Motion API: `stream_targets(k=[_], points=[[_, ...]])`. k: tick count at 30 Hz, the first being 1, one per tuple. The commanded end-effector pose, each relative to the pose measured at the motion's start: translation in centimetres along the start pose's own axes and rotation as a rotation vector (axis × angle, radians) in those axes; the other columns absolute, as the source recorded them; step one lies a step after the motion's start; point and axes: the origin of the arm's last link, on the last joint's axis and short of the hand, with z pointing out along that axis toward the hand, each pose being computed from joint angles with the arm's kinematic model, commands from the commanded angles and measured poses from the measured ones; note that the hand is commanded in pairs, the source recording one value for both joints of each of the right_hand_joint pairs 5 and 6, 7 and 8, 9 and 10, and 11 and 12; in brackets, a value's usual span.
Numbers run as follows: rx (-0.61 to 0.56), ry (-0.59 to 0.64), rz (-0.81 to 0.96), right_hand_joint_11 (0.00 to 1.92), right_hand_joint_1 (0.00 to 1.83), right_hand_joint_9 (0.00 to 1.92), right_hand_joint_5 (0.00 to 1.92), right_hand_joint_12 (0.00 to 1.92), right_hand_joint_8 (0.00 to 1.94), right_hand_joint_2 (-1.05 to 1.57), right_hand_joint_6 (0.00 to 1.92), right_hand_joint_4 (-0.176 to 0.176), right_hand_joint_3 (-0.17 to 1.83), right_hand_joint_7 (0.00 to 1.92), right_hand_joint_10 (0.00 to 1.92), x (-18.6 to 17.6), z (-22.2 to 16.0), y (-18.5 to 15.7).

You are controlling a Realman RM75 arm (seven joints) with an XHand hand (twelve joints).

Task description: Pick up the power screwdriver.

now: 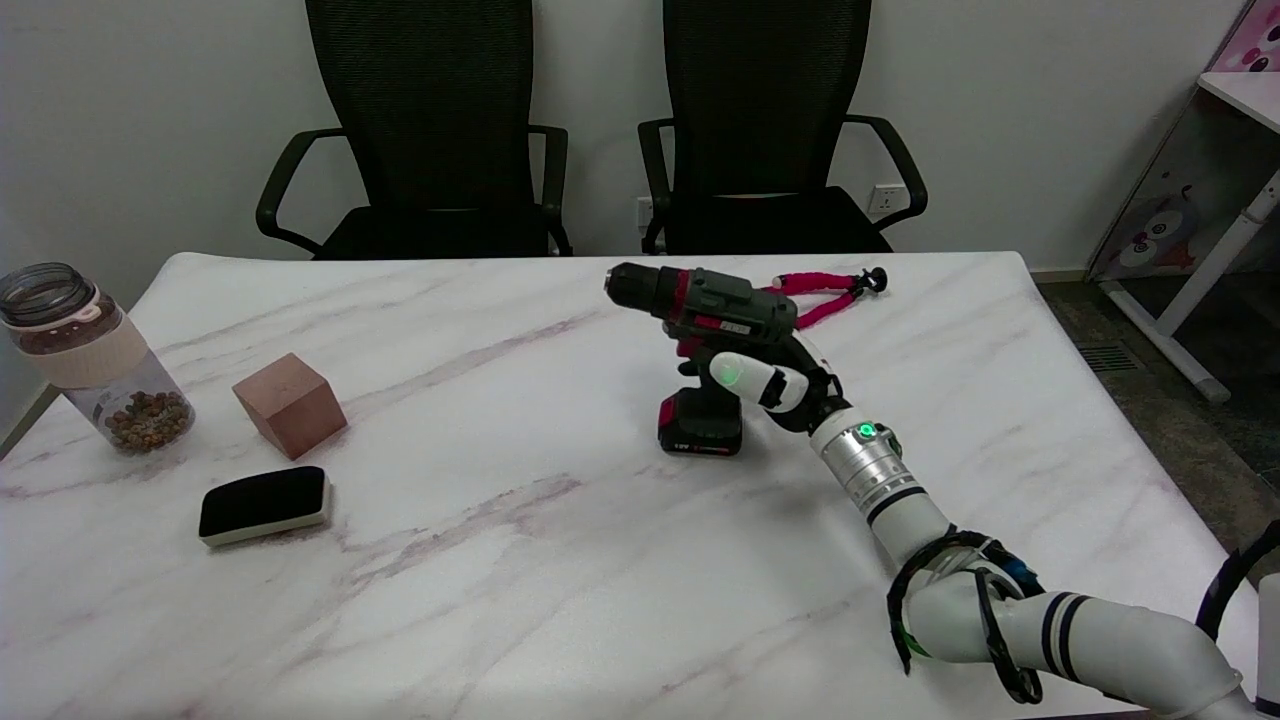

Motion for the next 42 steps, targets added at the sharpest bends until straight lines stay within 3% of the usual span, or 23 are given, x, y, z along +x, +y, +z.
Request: stream_targets(k=[1,15,21,25,29,33,42], points=[[-0.003,-0.041,0.001,0.74,0.99,0.49,0.01,0.74,0.01,-0.13,0.01,0.025,0.83,0.01,0.49,-1.1,0.1,0.1],[0.007,-0.073,0.011,0.71,0.99,0.46,0.00,0.71,0.00,-0.12,0.00,0.027,0.80,0.00,0.46,-2.7,0.2,0.3],[0.006,-0.069,0.006,0.74,1.01,0.49,0.00,0.74,0.00,0.01,0.00,0.023,0.68,0.00,0.49,-2.6,0.3,0.3],[0.006,-0.063,0.006,1.07,1.03,0.64,0.00,1.07,0.00,0.10,0.00,0.020,0.69,0.00,0.64,-2.4,0.4,0.2],[0.008,-0.057,0.006,1.24,1.04,0.94,0.01,1.24,0.01,0.22,0.01,0.015,0.71,0.01,0.94,-2.2,0.5,0.2],[0.005,-0.054,0.005,1.31,1.05,1.20,0.02,1.31,0.02,0.32,0.02,0.010,0.72,0.02,1.20,-2.1,0.5,0.2],[-0.005,-0.052,-0.002,1.37,1.05,1.42,0.04,1.37,0.04,0.40,0.04,0.008,0.79,0.04,1.42,-2.0,0.7,0.3]])
